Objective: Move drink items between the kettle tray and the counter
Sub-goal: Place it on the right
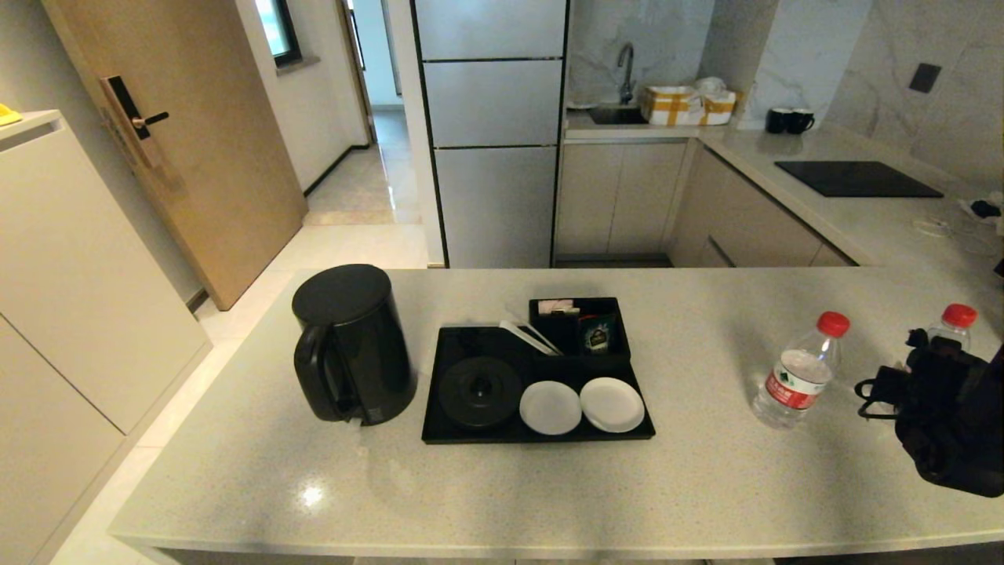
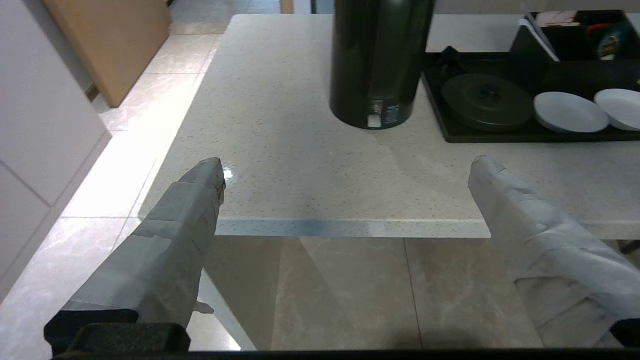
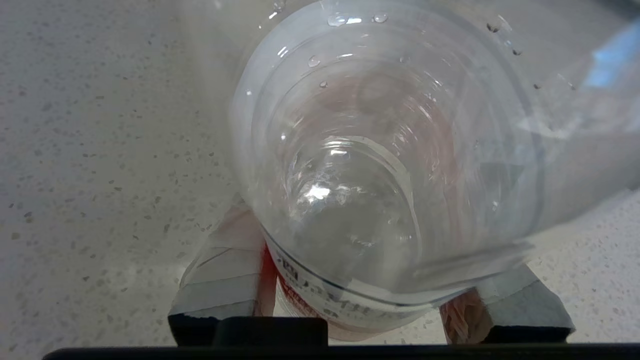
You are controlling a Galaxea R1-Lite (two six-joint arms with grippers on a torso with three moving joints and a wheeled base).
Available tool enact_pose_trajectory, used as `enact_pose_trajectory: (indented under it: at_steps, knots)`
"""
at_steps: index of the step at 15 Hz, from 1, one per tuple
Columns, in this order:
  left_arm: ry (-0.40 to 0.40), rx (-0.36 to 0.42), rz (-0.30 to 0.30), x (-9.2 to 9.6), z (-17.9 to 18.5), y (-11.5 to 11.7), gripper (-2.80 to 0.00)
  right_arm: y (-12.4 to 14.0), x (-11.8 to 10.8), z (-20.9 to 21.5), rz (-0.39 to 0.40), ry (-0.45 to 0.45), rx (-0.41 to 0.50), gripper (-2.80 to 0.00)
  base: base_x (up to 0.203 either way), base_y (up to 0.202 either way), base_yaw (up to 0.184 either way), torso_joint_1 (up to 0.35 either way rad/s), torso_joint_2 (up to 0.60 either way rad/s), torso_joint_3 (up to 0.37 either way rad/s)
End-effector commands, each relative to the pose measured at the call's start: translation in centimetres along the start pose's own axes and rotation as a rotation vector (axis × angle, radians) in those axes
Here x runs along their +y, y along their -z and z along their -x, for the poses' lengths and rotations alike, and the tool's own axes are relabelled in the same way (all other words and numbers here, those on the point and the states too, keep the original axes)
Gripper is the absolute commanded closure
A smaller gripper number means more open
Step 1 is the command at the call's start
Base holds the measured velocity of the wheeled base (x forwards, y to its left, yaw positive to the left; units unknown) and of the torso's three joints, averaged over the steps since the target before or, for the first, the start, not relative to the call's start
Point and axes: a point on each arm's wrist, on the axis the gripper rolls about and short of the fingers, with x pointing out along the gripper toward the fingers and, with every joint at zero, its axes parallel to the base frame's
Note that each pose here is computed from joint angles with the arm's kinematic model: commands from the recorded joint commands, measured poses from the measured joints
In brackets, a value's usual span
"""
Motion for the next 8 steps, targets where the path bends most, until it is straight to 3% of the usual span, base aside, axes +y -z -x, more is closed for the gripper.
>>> enact_pose_trajectory:
  at_steps: [1,2,3,8]
  knots:
    - [0.0,0.001,0.0,0.0,0.0,0.0,-2.8,-0.6,-0.4,0.1,-0.002,0.012,0.0,0.0,0.0,0.0,0.0,0.0,0.0,0.0]
    - [0.001,0.001,0.0,0.0,0.0,0.0,-2.8,-0.7,-0.7,0.0,-0.003,0.018,0.005,0.0,0.0,0.0,0.0,0.0,0.0,0.0]
    - [-0.001,0.001,0.0,0.0,0.0,0.0,-2.8,-1.0,-1.3,-0.2,-0.014,0.031,0.012,-2.8,0.0,0.0,0.0,0.0,0.0,0.0]
    - [0.0,0.001,0.0,0.0,0.0,0.0,-2.8,-1.2,-2.1,-0.4,-0.044,0.046,0.02,-2.8,0.0,0.0,0.0,0.0,0.0,0.0]
